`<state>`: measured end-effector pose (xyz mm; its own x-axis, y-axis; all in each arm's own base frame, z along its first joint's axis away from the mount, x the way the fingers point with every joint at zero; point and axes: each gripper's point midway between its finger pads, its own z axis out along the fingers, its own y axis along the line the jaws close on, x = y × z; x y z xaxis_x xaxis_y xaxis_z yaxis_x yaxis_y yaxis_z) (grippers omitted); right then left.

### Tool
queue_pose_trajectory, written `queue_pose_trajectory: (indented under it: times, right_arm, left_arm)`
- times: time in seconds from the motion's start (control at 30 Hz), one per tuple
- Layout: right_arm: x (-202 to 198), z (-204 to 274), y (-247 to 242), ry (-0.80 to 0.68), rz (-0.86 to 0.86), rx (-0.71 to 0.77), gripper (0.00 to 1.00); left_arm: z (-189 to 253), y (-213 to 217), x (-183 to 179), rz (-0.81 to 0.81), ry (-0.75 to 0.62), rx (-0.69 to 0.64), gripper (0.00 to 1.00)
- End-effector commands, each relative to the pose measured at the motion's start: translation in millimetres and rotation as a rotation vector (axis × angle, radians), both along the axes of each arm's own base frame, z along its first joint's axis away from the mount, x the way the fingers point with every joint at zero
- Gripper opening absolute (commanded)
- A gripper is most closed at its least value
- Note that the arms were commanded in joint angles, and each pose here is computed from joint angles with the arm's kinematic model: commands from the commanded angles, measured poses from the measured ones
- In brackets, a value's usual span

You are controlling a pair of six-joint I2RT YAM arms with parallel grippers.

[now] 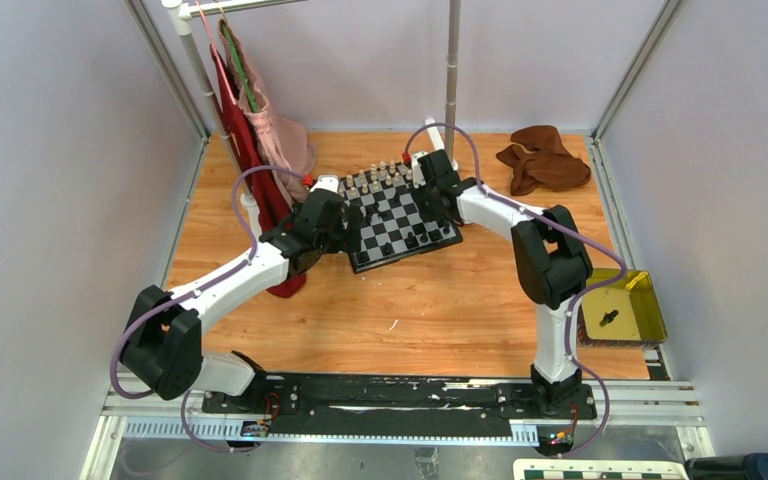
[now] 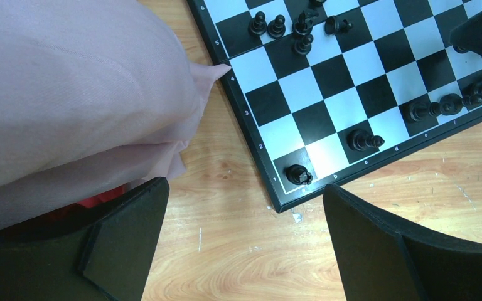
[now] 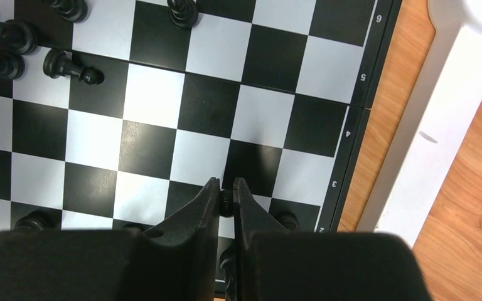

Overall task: Set up the chess pieces on the board
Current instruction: Place the chess piece on the chessboard.

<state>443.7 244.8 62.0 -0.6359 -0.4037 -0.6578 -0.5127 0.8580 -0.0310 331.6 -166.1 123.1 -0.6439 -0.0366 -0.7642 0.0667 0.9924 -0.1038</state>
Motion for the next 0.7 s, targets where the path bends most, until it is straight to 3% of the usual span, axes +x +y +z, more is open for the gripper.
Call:
queue_pose_trajectory:
  times: [0.0,0.67]
  right_arm:
    - [-5,8,-10,-0.016,-0.022,-0.011,0.06]
    - [-16,-3,-24,-0.001,-0.039,-0.017,0.10]
  left_arm:
    - [6,1,2,-0.006,-0.014,-0.003,1.00]
    - [4,1,-2,-0.002,-0.001,-0.016,1.00]
